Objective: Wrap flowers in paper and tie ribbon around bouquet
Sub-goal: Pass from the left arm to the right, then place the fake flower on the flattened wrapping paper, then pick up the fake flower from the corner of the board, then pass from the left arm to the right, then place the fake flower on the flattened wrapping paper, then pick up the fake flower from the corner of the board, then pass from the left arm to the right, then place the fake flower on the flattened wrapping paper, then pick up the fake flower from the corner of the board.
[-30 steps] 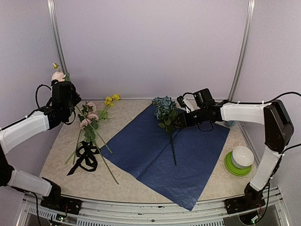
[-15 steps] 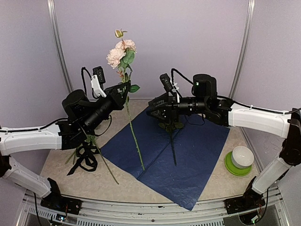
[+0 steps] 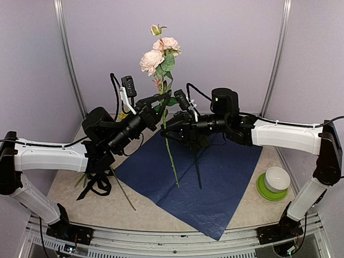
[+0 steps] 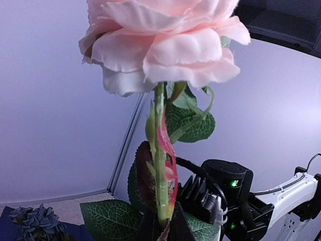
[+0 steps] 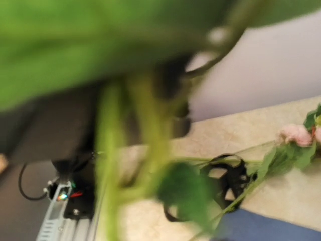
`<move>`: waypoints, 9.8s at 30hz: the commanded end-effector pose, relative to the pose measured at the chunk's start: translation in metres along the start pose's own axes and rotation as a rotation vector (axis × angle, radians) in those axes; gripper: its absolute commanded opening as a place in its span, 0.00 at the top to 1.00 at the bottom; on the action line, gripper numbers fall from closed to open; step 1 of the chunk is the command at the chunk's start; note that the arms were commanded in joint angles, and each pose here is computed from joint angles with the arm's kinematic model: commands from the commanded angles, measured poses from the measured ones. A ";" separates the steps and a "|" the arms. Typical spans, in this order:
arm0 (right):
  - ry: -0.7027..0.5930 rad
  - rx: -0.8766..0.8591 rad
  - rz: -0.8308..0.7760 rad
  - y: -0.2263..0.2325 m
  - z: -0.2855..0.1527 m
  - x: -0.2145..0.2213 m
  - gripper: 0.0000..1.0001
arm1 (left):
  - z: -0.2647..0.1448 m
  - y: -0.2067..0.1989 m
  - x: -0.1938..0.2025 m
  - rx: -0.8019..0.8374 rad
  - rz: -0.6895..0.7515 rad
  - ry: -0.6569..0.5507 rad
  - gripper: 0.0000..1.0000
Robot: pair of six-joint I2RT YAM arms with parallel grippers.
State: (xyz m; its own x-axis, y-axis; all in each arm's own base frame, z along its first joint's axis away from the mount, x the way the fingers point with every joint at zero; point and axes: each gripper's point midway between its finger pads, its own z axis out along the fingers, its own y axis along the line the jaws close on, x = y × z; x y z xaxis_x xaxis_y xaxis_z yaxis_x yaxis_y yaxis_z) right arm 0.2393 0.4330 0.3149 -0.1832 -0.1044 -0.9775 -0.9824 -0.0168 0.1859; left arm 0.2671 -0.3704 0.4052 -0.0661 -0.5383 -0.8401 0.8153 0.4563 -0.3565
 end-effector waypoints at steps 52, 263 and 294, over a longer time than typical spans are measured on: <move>0.432 0.854 0.516 -0.209 -0.076 0.170 0.75 | -0.331 0.418 0.096 -1.558 -0.142 0.795 0.41; 0.315 0.881 0.661 -0.212 -0.146 0.173 0.64 | -0.252 0.467 0.151 -1.423 0.285 1.315 0.16; 0.258 0.858 0.479 -0.184 -0.160 0.108 0.64 | -0.155 0.440 -0.017 -1.319 0.375 0.689 1.00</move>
State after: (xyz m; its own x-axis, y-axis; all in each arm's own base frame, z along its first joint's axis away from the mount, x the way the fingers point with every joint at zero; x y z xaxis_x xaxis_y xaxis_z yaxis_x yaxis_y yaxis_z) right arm 0.4142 0.2680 0.1721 -0.6888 -0.1138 -0.7160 -0.4781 0.8137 0.3306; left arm 0.5208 -0.0673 0.0470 -0.8472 0.0154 -0.5310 -0.0502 0.9928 0.1089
